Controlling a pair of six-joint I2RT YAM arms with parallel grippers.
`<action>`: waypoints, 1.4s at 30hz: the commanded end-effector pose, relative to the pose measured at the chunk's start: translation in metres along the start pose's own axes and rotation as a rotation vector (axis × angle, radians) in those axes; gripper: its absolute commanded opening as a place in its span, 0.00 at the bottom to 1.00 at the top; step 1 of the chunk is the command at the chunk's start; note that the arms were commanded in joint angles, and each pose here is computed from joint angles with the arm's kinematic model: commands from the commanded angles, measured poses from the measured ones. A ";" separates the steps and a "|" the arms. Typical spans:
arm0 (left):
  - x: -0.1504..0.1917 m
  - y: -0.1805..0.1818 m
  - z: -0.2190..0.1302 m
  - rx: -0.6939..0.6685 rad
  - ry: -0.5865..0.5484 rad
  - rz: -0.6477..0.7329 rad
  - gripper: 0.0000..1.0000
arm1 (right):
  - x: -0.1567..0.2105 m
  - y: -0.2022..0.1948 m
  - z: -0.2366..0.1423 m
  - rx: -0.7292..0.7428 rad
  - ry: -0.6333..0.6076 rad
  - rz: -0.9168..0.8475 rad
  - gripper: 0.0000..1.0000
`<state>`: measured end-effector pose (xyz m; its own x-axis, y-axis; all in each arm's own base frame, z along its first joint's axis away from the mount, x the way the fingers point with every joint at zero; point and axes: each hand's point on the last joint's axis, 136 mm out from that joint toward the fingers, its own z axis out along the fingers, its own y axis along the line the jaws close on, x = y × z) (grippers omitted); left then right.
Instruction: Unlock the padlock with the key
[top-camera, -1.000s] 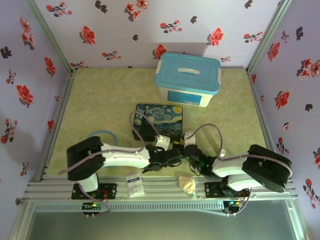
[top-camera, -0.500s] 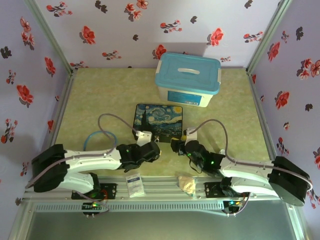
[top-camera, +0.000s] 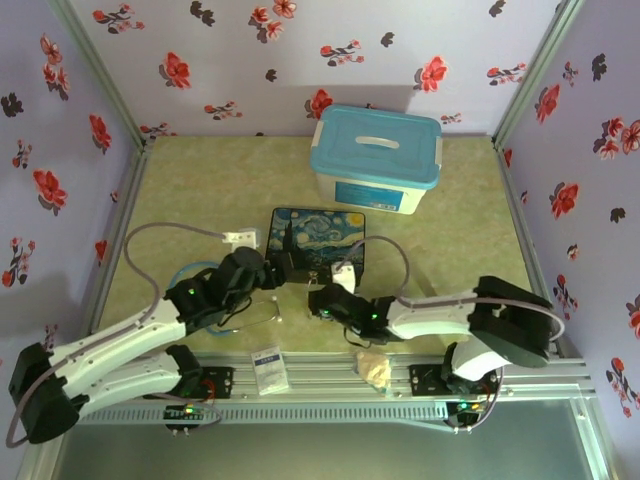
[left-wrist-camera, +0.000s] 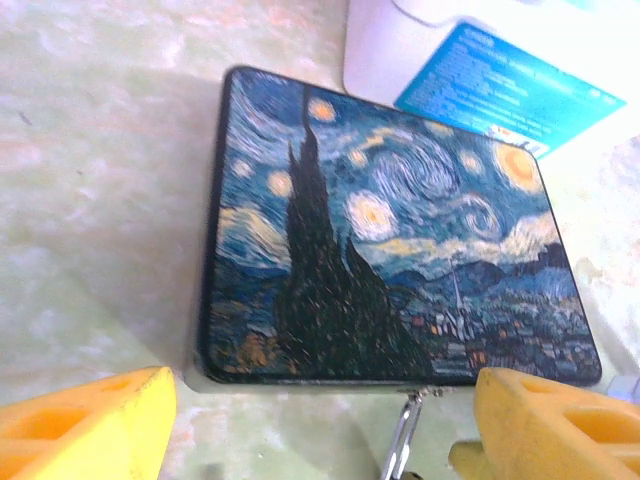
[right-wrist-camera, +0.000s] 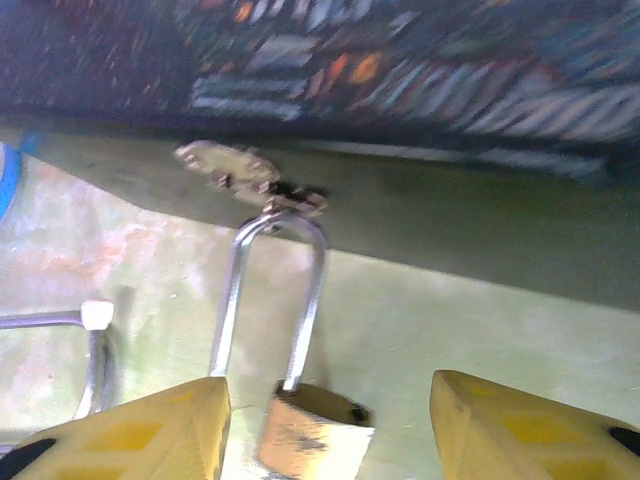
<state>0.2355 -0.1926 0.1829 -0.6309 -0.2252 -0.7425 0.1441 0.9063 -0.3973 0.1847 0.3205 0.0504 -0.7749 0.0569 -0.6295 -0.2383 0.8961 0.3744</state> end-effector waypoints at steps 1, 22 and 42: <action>0.001 0.017 -0.001 -0.020 0.014 0.038 0.78 | 0.009 -0.006 0.006 0.074 0.007 0.078 0.53; -0.024 0.035 0.044 -0.065 0.010 0.045 0.79 | 0.025 -0.015 0.018 0.100 -0.011 0.184 0.31; -0.022 0.050 0.116 -0.143 0.012 0.233 0.75 | 0.039 -0.024 0.026 0.056 -0.132 0.463 0.24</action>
<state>0.3312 -0.1813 0.1033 -0.6731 -0.0221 -0.7392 0.1435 0.9767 -0.1598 0.1816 0.3194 0.0241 -0.7086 0.4262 -0.5623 0.0533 0.8270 0.5597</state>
